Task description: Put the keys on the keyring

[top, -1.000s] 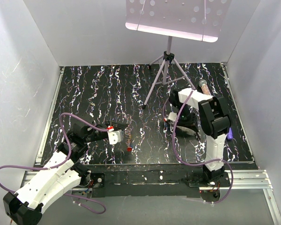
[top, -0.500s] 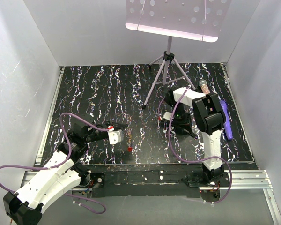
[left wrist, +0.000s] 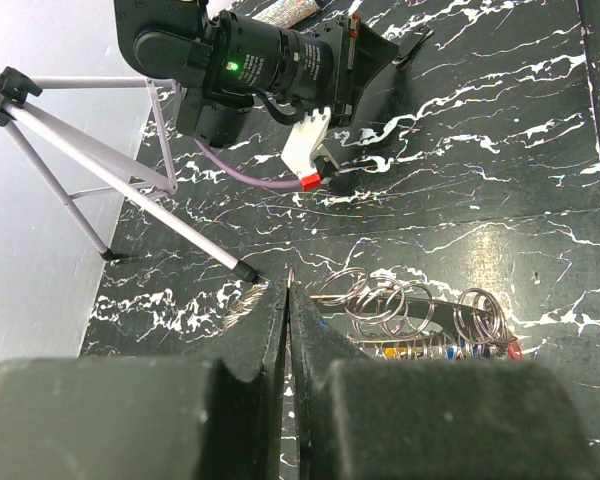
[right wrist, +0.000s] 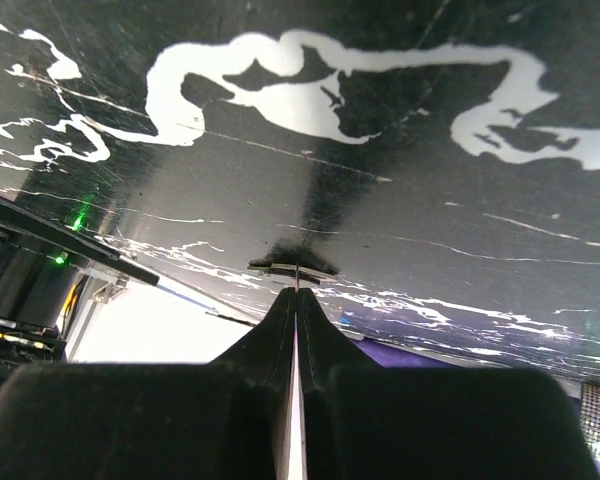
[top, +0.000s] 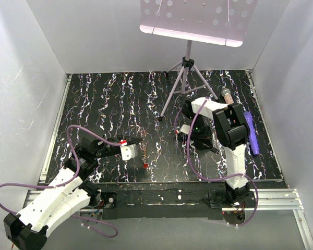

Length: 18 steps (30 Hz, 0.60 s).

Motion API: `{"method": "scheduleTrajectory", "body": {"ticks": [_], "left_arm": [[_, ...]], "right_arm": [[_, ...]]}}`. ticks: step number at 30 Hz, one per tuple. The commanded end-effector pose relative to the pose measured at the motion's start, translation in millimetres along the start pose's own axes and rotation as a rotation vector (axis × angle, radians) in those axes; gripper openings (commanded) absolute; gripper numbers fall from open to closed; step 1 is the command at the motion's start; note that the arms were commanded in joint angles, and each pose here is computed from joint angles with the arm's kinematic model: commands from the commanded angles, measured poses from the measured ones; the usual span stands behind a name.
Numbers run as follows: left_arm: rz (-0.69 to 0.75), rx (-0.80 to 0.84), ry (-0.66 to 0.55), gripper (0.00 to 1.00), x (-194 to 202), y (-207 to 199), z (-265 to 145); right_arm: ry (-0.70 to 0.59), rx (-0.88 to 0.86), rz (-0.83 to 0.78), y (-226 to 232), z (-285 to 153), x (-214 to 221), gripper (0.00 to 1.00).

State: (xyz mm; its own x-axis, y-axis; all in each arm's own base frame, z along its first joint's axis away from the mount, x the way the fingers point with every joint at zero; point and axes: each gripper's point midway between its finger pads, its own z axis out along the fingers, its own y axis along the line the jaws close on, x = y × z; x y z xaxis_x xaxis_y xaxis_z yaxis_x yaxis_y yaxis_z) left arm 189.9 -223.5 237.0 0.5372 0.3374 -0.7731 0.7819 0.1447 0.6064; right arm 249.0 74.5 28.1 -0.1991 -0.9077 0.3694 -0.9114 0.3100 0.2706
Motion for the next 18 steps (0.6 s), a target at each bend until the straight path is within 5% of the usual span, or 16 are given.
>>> {"method": "scheduleTrajectory", "body": {"ticks": [1, 18], "left_arm": [[0.032, -0.019, -0.038, 0.0, -14, 9, -1], [0.034, -0.02, -0.037, 0.0, -14, 9, -1]], "right_arm": [[0.136, -0.146, -0.017, 35, -18, 30, 0.07], [0.022, -0.105, -0.008, 33, -43, 15, 0.33]]}}
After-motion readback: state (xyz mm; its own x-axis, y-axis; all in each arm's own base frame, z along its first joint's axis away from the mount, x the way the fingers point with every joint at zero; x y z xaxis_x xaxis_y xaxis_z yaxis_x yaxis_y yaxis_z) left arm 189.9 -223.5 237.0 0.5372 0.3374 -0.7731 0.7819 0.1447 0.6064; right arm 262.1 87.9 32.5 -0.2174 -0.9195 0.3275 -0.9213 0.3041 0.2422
